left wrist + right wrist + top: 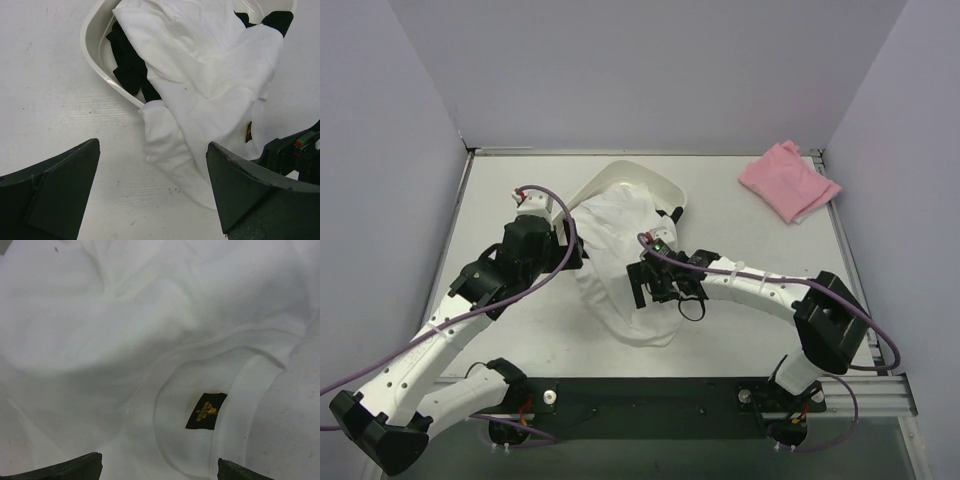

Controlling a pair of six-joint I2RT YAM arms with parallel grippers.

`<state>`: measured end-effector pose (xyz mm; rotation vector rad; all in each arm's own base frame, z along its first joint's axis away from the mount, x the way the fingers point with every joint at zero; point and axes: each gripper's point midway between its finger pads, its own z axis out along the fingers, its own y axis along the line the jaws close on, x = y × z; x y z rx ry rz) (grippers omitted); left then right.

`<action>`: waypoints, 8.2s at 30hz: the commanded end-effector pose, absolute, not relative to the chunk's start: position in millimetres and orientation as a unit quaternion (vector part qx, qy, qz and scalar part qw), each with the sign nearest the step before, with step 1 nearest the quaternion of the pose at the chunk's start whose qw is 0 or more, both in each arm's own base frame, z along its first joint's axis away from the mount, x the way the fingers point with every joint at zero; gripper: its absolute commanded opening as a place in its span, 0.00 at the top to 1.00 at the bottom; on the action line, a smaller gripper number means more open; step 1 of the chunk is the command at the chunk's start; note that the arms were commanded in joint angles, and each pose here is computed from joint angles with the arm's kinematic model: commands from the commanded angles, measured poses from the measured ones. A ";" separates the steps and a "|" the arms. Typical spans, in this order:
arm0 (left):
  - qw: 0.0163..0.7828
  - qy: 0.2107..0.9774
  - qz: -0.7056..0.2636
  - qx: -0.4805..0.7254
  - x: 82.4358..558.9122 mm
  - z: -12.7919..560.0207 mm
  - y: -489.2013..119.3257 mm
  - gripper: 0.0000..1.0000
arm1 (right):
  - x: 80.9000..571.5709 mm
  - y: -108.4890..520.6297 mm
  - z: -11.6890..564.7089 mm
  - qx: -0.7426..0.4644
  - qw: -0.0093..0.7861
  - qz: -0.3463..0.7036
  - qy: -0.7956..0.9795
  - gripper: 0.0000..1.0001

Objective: Fold and stack the t-shirts

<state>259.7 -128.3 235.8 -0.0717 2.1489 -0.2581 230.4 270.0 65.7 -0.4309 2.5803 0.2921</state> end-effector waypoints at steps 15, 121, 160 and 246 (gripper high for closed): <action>0.476 0.874 -0.091 -0.047 256.1 237.2 -109.8 0.02 | 183.4 304.4 -29.6 -0.183 0.184 0.093 0.961 0.10; 0.294 0.956 0.009 0.019 544.6 36.4 -42.5 1.00 | 250.1 155.7 337.5 -0.030 0.529 0.111 0.841 1.00; 0.471 0.877 -0.043 -0.080 385.9 301.4 -82.7 0.03 | 212.6 357.6 391.9 -0.278 0.403 0.307 0.816 1.00; 0.177 0.965 -0.087 -0.174 306.2 85.4 -114.1 0.25 | 173.6 226.4 91.9 -0.134 0.329 0.160 0.921 0.00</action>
